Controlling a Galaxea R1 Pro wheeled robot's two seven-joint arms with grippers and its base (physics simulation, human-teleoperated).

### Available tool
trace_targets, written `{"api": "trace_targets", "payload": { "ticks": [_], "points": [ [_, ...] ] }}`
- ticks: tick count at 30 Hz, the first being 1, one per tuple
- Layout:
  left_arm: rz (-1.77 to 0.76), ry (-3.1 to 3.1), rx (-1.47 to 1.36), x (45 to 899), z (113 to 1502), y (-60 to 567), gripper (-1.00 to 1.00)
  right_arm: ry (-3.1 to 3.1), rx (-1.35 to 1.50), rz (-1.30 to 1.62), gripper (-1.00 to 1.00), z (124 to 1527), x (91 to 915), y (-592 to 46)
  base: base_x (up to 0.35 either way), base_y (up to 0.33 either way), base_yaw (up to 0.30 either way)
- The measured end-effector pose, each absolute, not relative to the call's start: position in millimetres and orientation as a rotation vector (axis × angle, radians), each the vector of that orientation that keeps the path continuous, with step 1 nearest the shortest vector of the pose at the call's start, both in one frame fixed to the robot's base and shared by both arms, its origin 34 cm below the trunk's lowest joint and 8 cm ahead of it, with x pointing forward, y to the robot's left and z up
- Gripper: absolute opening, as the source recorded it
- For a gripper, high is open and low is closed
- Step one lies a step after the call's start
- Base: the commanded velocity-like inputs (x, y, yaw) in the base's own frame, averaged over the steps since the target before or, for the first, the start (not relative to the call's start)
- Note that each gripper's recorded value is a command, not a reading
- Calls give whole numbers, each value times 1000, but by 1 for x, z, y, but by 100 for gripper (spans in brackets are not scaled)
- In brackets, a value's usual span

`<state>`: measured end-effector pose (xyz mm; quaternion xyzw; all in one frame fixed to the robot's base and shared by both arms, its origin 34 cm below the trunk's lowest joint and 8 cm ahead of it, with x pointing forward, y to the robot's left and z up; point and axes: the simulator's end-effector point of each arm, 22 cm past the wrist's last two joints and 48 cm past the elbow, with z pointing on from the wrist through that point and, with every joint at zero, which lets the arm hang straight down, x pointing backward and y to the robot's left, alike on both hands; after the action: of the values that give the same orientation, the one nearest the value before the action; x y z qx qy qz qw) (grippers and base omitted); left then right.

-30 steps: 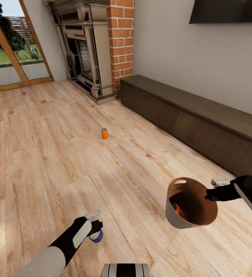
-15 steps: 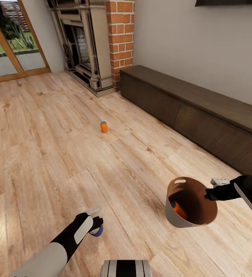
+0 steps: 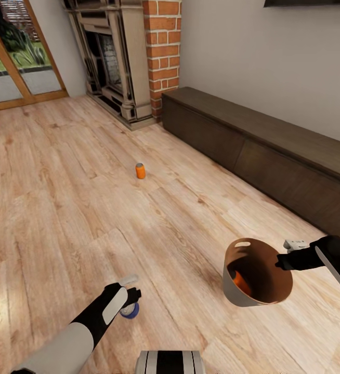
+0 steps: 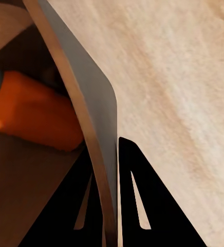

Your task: Put the three can of soda from the living room inside the tash can in the kitchen.

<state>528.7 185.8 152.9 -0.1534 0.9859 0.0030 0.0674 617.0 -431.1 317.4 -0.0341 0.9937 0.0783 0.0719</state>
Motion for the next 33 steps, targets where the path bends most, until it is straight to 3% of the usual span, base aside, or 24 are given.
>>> {"api": "trace_targets", "payload": {
  "ticks": [30, 31, 33],
  "points": [
    [62, 3037, -401, 502, 121, 192, 100, 3050, -96, 241, -100, 282, 605, -432, 0, 0, 0],
    [72, 3037, -371, 502, 120, 191, -100, 3050, -96, 242, -100, 282, 605, -432, 0, 0, 0],
    [79, 3037, -342, 501, 120, 190, -100, 3050, -96, 241, -100, 282, 605, -432, 0, 0, 0]
  ]
}}
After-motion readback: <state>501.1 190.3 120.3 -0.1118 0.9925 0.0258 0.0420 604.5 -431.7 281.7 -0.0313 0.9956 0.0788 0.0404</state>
